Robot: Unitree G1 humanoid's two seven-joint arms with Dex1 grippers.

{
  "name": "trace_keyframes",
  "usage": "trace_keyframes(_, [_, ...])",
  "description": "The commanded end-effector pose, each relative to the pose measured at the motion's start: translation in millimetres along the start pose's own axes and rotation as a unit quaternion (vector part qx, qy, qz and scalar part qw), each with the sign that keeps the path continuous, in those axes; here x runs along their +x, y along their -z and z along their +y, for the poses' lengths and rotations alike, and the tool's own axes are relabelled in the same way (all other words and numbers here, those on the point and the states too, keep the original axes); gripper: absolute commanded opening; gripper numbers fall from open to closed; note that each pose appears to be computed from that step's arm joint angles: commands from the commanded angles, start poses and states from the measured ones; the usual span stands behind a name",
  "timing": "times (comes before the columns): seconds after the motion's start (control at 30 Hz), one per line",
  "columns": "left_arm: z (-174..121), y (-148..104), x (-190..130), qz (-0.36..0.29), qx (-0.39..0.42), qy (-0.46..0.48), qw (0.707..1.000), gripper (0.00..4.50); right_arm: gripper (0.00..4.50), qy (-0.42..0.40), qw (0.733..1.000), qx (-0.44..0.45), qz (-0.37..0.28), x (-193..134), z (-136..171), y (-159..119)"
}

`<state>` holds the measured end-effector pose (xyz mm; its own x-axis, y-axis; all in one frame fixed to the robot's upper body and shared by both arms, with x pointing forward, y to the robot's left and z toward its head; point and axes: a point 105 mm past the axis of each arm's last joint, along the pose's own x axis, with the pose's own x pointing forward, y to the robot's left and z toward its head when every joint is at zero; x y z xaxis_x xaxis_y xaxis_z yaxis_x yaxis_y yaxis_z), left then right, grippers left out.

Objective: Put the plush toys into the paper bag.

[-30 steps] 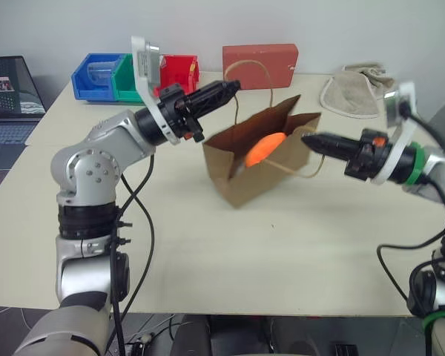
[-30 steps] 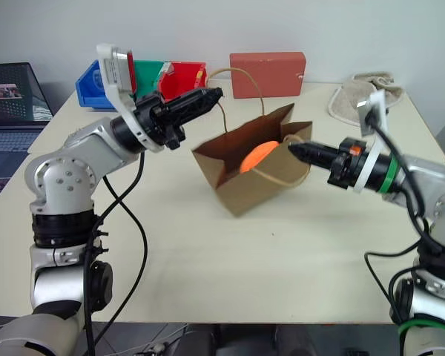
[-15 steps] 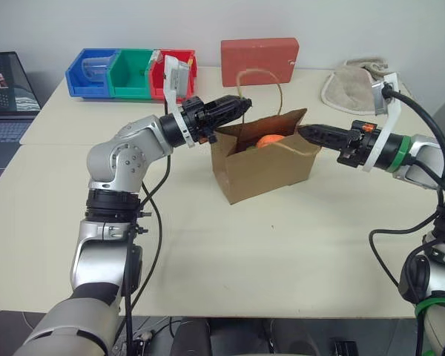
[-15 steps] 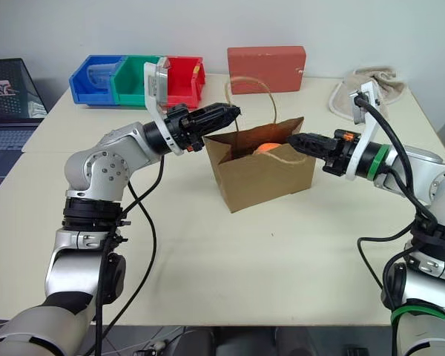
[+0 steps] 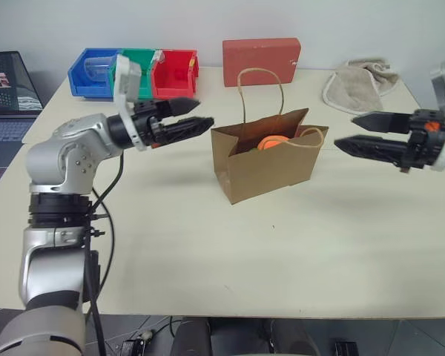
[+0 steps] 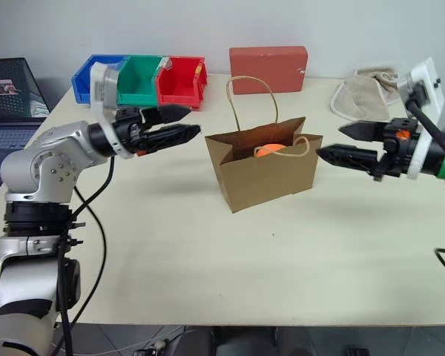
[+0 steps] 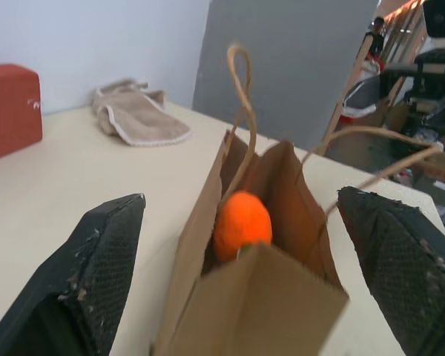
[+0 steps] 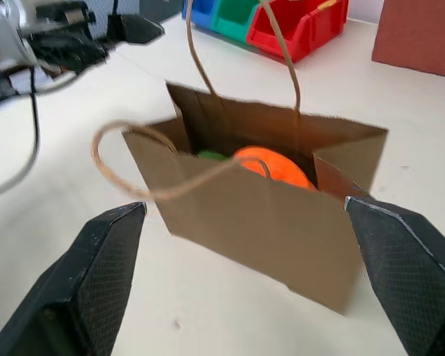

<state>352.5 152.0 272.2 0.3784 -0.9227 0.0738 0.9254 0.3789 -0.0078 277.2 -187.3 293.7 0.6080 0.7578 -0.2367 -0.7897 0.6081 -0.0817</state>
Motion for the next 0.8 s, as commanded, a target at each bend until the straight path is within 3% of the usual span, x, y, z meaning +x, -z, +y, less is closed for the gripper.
trace_keyframes(0.03, [-5, -4, -6, -0.006, 0.005, 0.021, 1.000, 4.45, 4.50, -0.026, 0.997, -0.068, 0.000, -4, 14, -5])
trace_keyframes(0.17, [4, 29, 2, 0.026, 0.000, 0.020, 0.999, 4.45, 4.50, -0.066, 0.995, -0.068, -0.009, 3, 37, 2])
trace_keyframes(0.3, [19, 40, 18, 0.026, 0.014, 0.003, 1.000, 4.45, 4.50, -0.079, 0.995, -0.061, -0.004, 8, 46, 10])
trace_keyframes(0.8, [0, 47, 22, 0.035, 0.012, 0.082, 0.996, 4.45, 4.50, -0.123, 0.991, -0.053, 0.014, 11, 73, 21])
